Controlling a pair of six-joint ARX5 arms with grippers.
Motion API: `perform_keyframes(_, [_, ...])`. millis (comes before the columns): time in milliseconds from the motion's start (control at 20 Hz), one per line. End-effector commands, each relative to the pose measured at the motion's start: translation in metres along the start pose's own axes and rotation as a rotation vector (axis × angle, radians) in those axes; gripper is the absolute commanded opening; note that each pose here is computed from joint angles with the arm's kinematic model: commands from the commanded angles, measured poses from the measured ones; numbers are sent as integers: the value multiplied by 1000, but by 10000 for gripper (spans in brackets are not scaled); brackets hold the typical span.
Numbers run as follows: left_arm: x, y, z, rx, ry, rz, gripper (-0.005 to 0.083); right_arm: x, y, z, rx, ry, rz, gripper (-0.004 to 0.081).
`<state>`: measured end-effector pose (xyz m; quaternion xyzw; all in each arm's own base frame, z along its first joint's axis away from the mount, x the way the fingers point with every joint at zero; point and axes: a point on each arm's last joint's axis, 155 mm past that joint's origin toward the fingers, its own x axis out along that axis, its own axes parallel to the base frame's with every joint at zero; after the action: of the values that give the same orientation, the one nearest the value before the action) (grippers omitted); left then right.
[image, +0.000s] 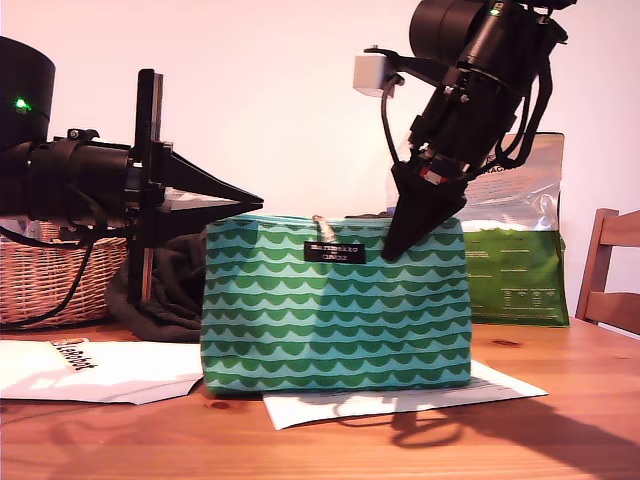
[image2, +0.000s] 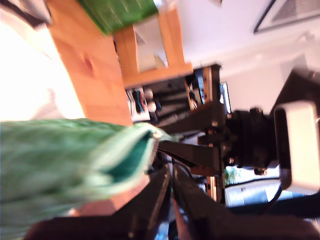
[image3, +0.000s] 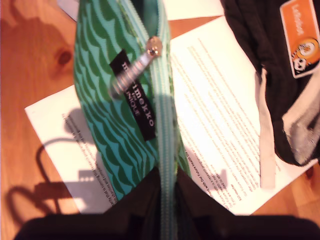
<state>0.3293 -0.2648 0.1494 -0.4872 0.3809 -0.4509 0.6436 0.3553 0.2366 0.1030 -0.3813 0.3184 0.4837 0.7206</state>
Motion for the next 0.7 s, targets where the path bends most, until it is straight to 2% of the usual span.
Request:
perform_keyframes(0, [2,-2,-4,0,17,-10,-24,2,2,-4,8,7,4,-13])
perform_keyframes(150, [10,-7,-27,-20,109,-29,-24,2,1,-2,7,0,2,-13])
perform_keyframes(250, [20,-6,-36,-27,110,-14,-24,2,1,-1,7,-3,4,-13])
perform_keyframes(400, [32,22,-48,-11,85,107,-24,2,1,-1,7,-5,5,-13])
perform_keyframes(500, [35,44,-46,-5,29,208,-24,2,1,-1,9,-5,6,-13])
perform_keyframes(650, [38,49,-39,25,-24,240,-24,2,1,-1,15,-5,6,-13])
